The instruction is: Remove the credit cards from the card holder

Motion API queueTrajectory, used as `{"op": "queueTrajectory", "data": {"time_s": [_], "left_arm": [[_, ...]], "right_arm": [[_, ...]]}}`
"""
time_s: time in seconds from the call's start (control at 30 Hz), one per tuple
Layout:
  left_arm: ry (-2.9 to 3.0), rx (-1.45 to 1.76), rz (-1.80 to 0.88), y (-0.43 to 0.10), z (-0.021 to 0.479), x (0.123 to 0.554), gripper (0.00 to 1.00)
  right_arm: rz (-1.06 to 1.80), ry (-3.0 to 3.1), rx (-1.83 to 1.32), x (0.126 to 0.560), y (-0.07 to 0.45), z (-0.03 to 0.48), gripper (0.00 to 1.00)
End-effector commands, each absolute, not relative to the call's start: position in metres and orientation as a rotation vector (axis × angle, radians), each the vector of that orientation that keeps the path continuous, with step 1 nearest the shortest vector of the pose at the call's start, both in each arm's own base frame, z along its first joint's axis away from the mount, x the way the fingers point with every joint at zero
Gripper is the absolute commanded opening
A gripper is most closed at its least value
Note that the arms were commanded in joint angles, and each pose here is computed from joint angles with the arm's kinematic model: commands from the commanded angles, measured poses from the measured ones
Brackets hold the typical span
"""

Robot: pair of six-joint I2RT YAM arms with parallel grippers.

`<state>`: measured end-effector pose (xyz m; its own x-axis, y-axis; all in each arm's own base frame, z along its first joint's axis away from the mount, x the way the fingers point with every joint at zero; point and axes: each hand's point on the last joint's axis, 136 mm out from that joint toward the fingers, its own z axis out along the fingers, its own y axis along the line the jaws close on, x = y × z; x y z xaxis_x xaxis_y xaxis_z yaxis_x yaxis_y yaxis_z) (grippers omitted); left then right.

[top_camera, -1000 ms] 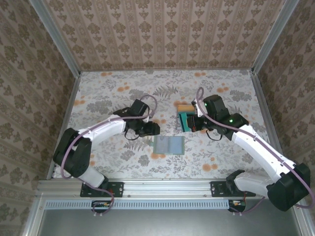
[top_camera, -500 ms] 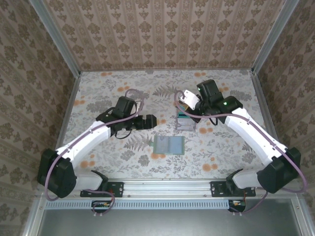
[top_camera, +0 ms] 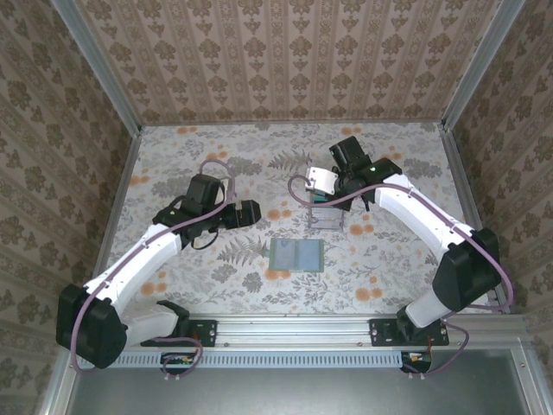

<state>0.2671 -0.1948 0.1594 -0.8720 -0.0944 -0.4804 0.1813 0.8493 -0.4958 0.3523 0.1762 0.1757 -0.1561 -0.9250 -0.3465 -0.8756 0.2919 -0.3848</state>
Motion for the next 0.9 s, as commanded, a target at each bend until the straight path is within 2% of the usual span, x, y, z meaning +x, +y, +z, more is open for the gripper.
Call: {"op": "queueTrajectory", "data": {"time_s": [0.0, 0.87], "left_arm": [[2.527, 0.02, -0.729, -0.188, 0.158, 0.267, 1.0], [2.559, -0.013, -0.746, -0.182, 0.148, 0.266, 1.0]], "right_arm": [[-0.203, 2.033, -1.7, 0.357, 0.173, 0.157, 0.0], [-0.266, 2.103, -1.764, 0.372, 0.17, 0.096, 0.0]]}}
